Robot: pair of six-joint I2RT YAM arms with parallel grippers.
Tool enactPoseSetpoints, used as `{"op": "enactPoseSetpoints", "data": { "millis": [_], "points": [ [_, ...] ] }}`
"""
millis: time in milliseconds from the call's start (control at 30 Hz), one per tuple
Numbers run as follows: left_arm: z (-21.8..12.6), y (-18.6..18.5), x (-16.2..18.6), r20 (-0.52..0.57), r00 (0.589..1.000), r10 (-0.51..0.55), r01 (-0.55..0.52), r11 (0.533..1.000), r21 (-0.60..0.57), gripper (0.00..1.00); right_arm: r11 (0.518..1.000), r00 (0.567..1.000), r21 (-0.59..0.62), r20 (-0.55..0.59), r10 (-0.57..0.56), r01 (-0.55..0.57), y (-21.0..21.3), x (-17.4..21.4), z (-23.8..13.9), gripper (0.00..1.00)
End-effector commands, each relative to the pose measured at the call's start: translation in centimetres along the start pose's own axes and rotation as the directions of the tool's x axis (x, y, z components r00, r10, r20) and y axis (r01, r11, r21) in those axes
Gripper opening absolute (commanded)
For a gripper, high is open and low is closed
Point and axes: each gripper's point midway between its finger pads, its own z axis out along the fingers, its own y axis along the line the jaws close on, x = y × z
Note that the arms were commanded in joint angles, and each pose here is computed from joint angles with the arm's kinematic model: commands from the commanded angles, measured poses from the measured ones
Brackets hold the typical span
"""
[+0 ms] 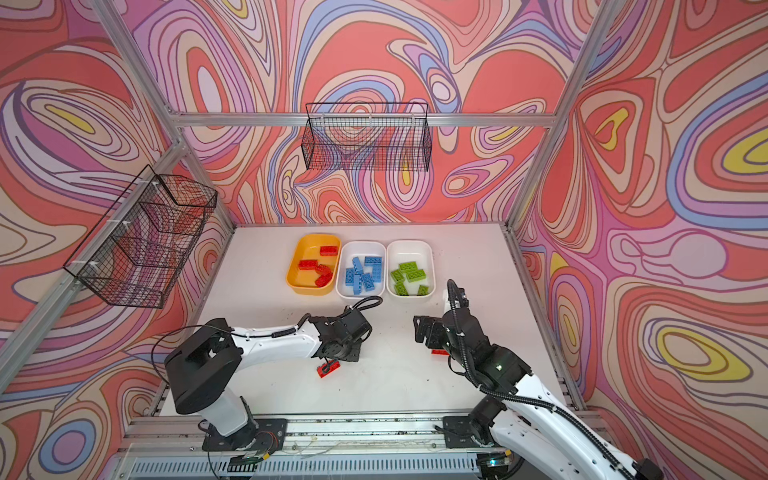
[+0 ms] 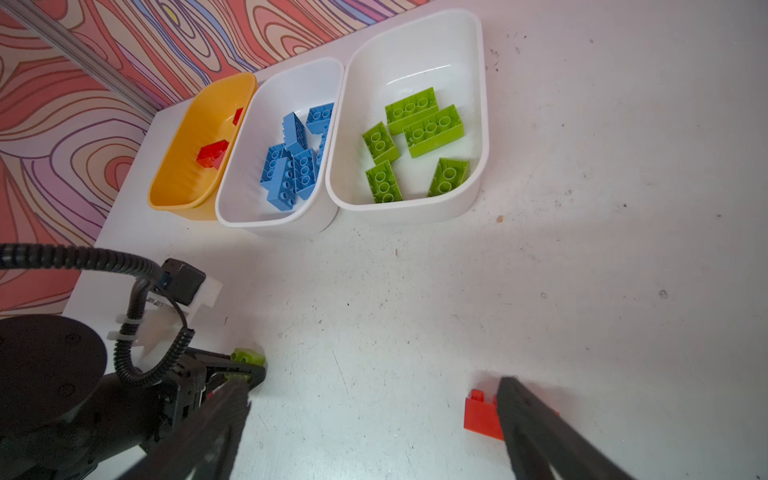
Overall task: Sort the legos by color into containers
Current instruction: 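Carry the small lime-green brick with the left gripper into the farther white tub and release, then lower the left gripper onto the loose red brick and grasp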
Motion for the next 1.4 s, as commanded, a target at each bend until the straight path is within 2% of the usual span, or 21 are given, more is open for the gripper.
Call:
{"op": "enactPoseSetpoints", "data": {
  "millis": [0,133,367,567,767,867,900,967,1033,1133,1233,1367],
  "points": [
    [-1.0,0.1,-1.1,0.010,0.999,0.032,-0.031,0.998,-0.050,0.13,1.000,1.000,0.009,0.028,-0.003,0.003,0.1,-1.0,-1.0,0.98],
    [-2.7,-1.3,-3.8,0.057,0.996,0.073,-0.070,0.996,-0.052,0.12,1.000,0.998,0.018,0.061,0.007,-0.008,-0.3,-1.6,-1.7,0.98],
    [-5.8,-7.1,-13.1,0.187,0.964,0.188,-0.182,0.982,-0.051,0.13,1.000,0.996,0.020,0.084,0.015,-0.017,-0.5,-1.8,-1.7,0.98],
    [-3.9,-10.7,-19.8,0.214,0.963,0.164,-0.174,0.984,0.032,0.13,0.999,0.996,0.051,0.093,0.011,-0.016,-1.2,-1.8,-2.1,0.98],
    [-0.9,-11.4,-24.5,0.216,0.972,0.096,-0.118,0.989,0.091,0.15,0.998,0.994,0.065,0.104,0.015,-0.022,-1.3,-2.1,-2.0,0.98],
    [0.4,-11.7,-26.0,0.216,0.974,0.067,-0.097,0.987,0.131,0.24,0.996,0.995,0.087,0.098,0.002,-0.010,-1.4,-2.2,-1.5,0.98],
    [0.7,-11.8,-26.4,0.221,0.973,0.066,-0.099,0.985,0.143,0.30,0.996,0.995,0.092,0.096,-0.004,-0.005,-1.4,-2.3,-1.4,0.98],
    [0.3,-12.4,-27.1,0.252,0.965,0.071,-0.115,0.980,0.165,0.55,0.994,0.996,0.105,0.091,-0.020,0.010,-1.3,-2.4,-1.0,0.98],
    [-0.6,-12.9,-27.6,0.281,0.957,0.068,-0.126,0.973,0.193,0.67,0.993,0.995,0.118,0.089,-0.036,0.025,-1.2,-2.7,-0.7,0.98],
    [-2.6,-12.9,-27.9,0.325,0.944,0.056,-0.133,0.966,0.221,0.73,0.992,0.994,0.119,0.093,-0.047,0.036,-0.8,-3.2,-0.2,0.98],
    [-5.2,-11.5,-27.3,0.369,0.929,0.037,-0.126,0.967,0.221,0.73,0.993,0.994,0.110,0.101,-0.051,0.039,-0.2,-3.8,0.1,0.98],
    [-7.6,-8.5,-24.5,0.392,0.920,0.021,-0.108,0.974,0.201,0.73,0.995,0.996,0.086,0.076,-0.055,0.048,0.6,-3.6,0.8,0.98]
  ]
}}
